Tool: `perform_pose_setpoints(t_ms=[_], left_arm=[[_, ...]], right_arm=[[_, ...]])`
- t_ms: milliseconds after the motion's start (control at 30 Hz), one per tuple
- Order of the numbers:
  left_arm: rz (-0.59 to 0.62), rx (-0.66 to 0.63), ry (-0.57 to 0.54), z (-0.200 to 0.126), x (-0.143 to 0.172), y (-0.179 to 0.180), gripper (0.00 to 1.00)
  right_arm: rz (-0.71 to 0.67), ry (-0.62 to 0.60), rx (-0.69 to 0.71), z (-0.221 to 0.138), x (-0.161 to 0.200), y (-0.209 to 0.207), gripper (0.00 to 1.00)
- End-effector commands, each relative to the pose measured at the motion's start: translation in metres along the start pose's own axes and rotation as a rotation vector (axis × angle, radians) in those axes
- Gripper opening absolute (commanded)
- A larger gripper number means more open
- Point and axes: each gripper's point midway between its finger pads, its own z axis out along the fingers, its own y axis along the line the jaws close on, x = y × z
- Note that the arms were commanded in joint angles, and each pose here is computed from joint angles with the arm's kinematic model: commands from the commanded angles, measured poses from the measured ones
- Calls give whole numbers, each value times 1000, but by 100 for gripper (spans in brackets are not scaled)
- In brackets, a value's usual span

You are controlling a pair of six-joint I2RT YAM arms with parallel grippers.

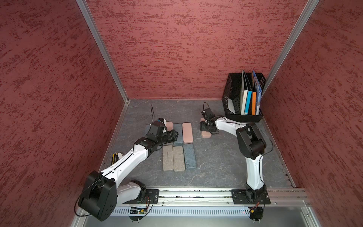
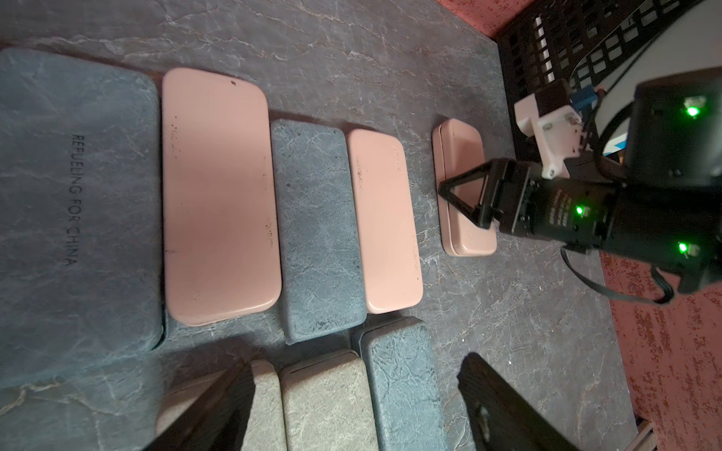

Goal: Close the glasses case
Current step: Move the glasses case to the center of the board.

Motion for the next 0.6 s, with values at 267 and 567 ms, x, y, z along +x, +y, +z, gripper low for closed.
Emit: perform_pose_setpoints(t_ms=[267, 567], left_arm=[[23, 53, 10, -15, 23, -21, 85], [14, 73, -2, -31, 36, -22, 85]], right_arm=[[38, 84, -50, -33, 137, 12, 66], [-2, 93, -56, -53, 193, 15, 67]])
